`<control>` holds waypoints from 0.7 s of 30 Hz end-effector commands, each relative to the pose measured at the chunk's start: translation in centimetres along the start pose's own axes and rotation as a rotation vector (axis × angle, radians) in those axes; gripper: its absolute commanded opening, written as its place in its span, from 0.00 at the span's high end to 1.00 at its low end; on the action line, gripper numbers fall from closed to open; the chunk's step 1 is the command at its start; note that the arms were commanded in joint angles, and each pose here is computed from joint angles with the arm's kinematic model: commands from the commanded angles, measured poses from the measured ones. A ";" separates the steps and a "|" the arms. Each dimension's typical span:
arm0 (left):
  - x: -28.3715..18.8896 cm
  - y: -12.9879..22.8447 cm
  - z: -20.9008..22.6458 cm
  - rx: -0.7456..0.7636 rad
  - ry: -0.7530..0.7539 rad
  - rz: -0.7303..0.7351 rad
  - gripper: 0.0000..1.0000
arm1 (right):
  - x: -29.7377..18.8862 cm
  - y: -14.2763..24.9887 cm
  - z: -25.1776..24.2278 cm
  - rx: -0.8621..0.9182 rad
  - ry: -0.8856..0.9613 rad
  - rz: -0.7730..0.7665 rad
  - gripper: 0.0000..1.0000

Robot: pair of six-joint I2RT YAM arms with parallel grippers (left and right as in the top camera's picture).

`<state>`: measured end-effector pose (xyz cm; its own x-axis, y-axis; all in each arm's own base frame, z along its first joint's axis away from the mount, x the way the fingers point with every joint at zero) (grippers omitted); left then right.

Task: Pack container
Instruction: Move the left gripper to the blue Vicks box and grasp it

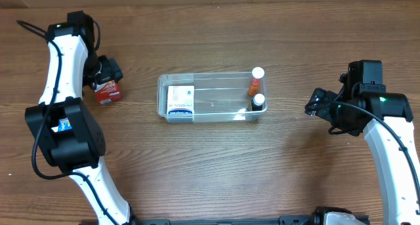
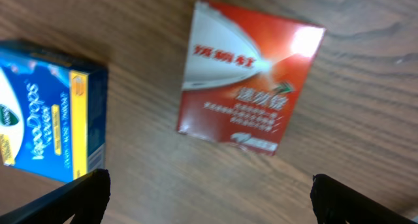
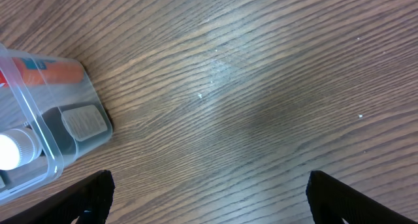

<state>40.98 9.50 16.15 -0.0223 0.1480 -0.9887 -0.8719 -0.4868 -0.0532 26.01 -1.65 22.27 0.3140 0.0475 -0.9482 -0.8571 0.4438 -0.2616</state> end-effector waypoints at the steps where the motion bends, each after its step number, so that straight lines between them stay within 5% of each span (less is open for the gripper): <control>1: -2.2 1.2 1.4 -0.017 -0.030 0.005 0.00 | -0.2 -0.2 0.1 -0.001 -0.008 -0.009 0.03; 13: -15.3 12.1 7.2 -0.067 0.040 -0.254 0.00 | -0.2 -0.3 0.1 -0.001 -0.010 -0.012 0.03; 21: -9.0 13.0 11.7 -0.132 0.160 -0.202 0.00 | -0.2 -0.2 0.1 -0.001 -0.013 -0.009 0.03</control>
<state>24.39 9.57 29.65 0.2513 0.2427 -0.9370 -0.7657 -0.5424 -0.3458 26.01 -1.64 22.26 0.3140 0.0478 -0.9482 -0.8571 0.4438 -0.2614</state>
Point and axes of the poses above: each gripper's point midway between its finger pads, its own x axis out along the fingers, its own z axis along the line the jaws close on, y = z × x, the point moved 8 cm from there along -x, back along the fingers, and after that the axes turned 1 degree about x, right-handed, at the moved point
